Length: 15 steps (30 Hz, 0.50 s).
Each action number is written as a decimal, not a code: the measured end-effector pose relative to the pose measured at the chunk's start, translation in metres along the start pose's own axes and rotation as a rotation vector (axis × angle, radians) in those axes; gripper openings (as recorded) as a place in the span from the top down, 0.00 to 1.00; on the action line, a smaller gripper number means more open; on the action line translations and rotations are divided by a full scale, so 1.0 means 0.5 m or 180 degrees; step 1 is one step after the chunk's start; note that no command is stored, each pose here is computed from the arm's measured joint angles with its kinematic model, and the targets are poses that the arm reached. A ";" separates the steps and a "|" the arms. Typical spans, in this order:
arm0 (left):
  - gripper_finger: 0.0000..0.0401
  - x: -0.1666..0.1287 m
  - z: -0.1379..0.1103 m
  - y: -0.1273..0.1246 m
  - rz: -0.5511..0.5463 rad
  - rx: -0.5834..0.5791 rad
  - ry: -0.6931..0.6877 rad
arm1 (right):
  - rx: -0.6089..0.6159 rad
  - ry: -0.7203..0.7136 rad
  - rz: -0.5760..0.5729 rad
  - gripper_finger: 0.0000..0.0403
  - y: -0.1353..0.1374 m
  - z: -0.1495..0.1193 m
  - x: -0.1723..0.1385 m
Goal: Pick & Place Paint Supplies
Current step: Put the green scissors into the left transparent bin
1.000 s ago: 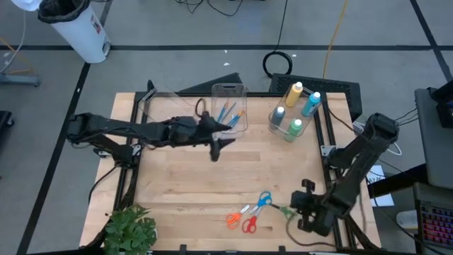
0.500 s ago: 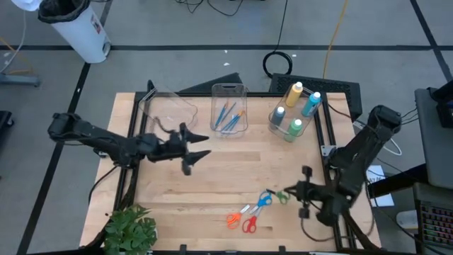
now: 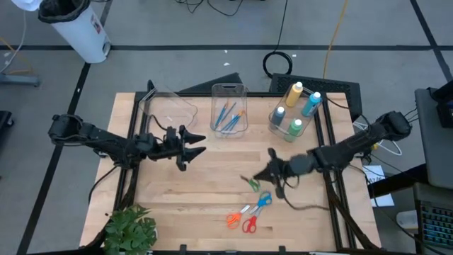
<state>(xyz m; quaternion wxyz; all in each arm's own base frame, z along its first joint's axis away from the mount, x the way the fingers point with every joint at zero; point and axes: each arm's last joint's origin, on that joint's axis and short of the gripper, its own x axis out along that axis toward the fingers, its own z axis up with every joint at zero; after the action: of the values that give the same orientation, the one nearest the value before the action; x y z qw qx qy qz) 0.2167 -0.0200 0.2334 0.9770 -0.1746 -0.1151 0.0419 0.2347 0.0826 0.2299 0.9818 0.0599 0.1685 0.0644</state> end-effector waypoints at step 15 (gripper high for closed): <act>0.36 0.092 -0.025 0.016 0.0230 0.0560 0.0203 | -0.1129 -0.0402 -0.2040 1.00 -0.122 0.004 0.062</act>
<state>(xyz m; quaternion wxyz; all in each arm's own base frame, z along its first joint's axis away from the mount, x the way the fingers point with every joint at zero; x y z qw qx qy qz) 0.2639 -0.0113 0.2288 0.9896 -0.0934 -0.0734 0.0816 0.2708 0.0268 0.2132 0.9557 -0.1631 0.1040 -0.2219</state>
